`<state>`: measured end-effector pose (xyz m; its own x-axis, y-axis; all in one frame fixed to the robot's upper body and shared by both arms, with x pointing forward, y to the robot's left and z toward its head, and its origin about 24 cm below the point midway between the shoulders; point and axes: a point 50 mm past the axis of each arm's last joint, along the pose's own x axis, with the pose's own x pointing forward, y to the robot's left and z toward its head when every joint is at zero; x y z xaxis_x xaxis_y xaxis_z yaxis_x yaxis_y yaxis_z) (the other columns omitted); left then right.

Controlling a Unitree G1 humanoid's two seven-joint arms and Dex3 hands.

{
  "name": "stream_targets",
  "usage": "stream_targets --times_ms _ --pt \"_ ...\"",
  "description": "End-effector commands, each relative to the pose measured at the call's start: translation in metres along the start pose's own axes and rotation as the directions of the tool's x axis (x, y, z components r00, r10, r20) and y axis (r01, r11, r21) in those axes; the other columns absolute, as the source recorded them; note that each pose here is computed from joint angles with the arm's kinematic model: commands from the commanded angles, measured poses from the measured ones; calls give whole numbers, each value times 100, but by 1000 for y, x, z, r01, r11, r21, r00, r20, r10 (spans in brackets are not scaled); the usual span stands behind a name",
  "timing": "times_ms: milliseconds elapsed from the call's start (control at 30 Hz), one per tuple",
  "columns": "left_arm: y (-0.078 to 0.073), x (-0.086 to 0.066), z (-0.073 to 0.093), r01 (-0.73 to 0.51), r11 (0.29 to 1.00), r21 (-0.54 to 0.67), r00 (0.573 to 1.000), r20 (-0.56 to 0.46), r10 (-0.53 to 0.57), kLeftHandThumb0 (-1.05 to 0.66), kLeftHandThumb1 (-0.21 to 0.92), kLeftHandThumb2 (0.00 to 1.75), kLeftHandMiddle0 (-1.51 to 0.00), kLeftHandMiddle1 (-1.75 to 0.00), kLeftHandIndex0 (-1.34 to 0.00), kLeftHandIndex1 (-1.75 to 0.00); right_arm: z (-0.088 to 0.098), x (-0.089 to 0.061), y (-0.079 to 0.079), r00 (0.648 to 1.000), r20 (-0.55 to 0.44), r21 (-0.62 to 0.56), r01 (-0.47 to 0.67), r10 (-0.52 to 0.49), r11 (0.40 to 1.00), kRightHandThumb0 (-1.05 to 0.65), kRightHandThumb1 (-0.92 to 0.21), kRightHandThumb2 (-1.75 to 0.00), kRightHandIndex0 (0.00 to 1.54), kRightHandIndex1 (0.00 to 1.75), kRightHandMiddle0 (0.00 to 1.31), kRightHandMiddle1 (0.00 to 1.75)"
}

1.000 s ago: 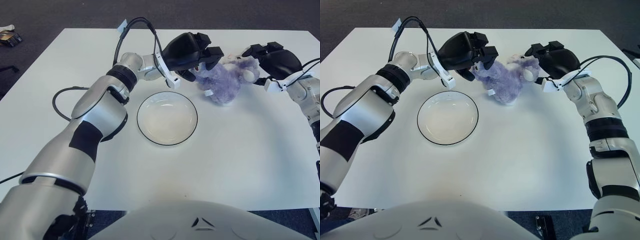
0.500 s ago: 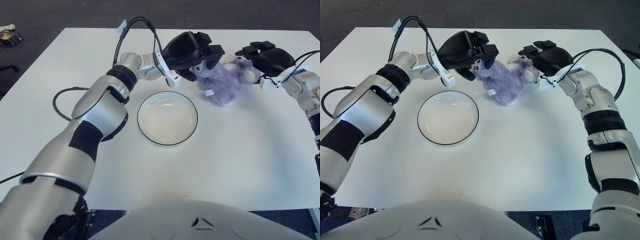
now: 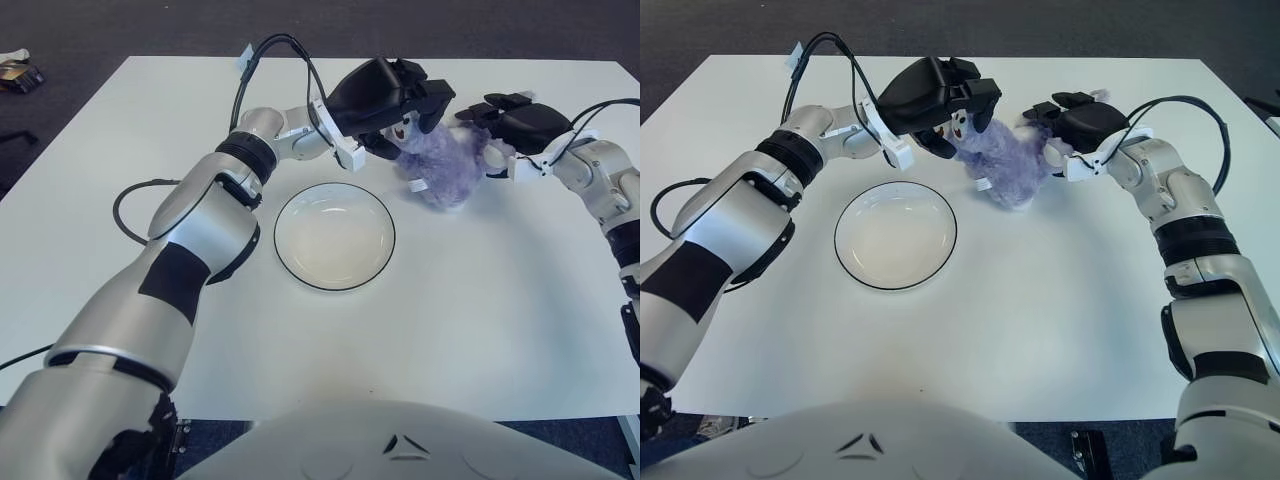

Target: Put the doll into the plate.

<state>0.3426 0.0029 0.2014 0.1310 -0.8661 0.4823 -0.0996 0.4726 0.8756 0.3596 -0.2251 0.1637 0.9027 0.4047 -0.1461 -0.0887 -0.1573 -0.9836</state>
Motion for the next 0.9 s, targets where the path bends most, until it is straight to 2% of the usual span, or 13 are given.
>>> stream_targets --times_ms 0,267,400,567,867 --pt "-2 -4 -1 -3 1000 -12 1000 -21 3 0 14 149 -79 -163 -51 -175 1 6 -4 1000 -7 -32 5 -6 999 -60 -22 -92 0 0 0 39" --pt "-3 -4 -1 -25 998 -50 999 -41 23 0 15 148 -78 -163 -50 -175 2 11 2 1000 -3 -99 15 -15 995 -67 -27 -89 3 1 0 53" --pt "-4 -4 -1 -31 998 -60 998 -53 28 0 16 147 -78 -163 -50 -175 5 15 8 1000 10 -92 5 -4 996 -70 -31 -85 5 2 0 58" --pt "-5 -5 -1 -24 998 -54 998 -59 20 0 17 146 -77 -164 -49 -175 8 19 8 1000 17 -85 -12 13 996 -75 -41 -77 7 2 0 60" --pt "-6 -5 -2 -6 997 -73 998 -69 1 0 15 148 -77 -164 -51 -175 13 26 13 1000 1 -32 -18 18 999 -80 -50 -67 12 4 0 63"
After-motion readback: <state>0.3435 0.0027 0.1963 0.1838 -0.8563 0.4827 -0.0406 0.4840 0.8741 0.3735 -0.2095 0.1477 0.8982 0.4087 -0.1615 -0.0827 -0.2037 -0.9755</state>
